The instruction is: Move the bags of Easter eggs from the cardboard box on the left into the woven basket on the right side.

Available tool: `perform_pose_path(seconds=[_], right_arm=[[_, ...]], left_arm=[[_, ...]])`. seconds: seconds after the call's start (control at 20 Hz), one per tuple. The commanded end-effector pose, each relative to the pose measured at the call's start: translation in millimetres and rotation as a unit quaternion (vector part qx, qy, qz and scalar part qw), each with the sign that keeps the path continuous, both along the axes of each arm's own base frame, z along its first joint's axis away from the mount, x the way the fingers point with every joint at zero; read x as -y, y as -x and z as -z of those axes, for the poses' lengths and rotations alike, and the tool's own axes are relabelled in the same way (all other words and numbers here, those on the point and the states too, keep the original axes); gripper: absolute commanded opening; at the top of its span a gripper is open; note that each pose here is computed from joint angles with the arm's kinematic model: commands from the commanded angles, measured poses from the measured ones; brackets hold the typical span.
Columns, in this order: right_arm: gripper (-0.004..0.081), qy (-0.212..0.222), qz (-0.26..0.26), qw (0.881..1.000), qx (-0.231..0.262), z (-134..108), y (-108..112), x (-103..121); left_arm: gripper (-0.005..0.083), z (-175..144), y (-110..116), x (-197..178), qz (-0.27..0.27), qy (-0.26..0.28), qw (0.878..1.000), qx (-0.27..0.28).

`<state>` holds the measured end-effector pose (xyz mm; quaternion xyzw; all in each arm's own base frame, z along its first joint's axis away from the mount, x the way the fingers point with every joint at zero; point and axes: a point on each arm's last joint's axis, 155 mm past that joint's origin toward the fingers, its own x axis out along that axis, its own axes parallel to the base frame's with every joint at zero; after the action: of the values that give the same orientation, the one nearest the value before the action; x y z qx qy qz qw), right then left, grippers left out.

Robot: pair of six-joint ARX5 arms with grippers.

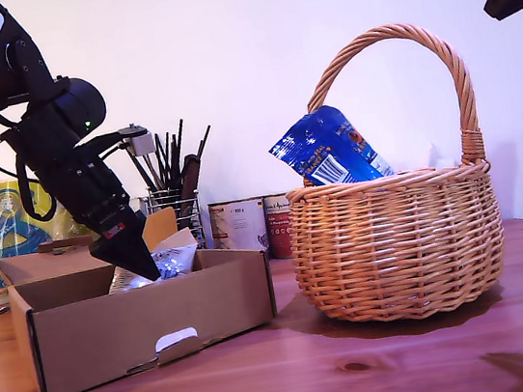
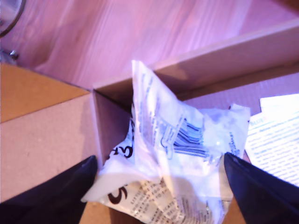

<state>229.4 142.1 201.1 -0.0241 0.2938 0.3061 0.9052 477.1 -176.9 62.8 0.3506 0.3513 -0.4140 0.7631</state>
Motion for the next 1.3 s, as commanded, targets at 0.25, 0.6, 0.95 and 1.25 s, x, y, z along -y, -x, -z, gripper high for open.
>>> perform_pose_path(seconds=[0.25, 0.6, 0.95, 1.25], right_arm=[[-0.0005, 0.003, 0.001, 1.0, -0.005, 7, 0, 1], [-0.0005, 0.003, 0.001, 1.0, -0.005, 7, 0, 1], [-0.0005, 0.003, 0.001, 1.0, -0.005, 7, 0, 1], [-0.0005, 0.003, 0.001, 1.0, -0.005, 7, 0, 1]], left_arm=[[0.0782, 33, 17, 6, -0.015, -0.007, 0.998, -0.056], [0.0782, 27, 10, 29, -0.001, -0.027, 1.0, -0.01], [0.0782, 23, 20, 37, 0.011, -0.022, 0.999, -0.023], [0.0782, 35, 26, 26, -0.004, 0.002, 0.998, -0.066]])
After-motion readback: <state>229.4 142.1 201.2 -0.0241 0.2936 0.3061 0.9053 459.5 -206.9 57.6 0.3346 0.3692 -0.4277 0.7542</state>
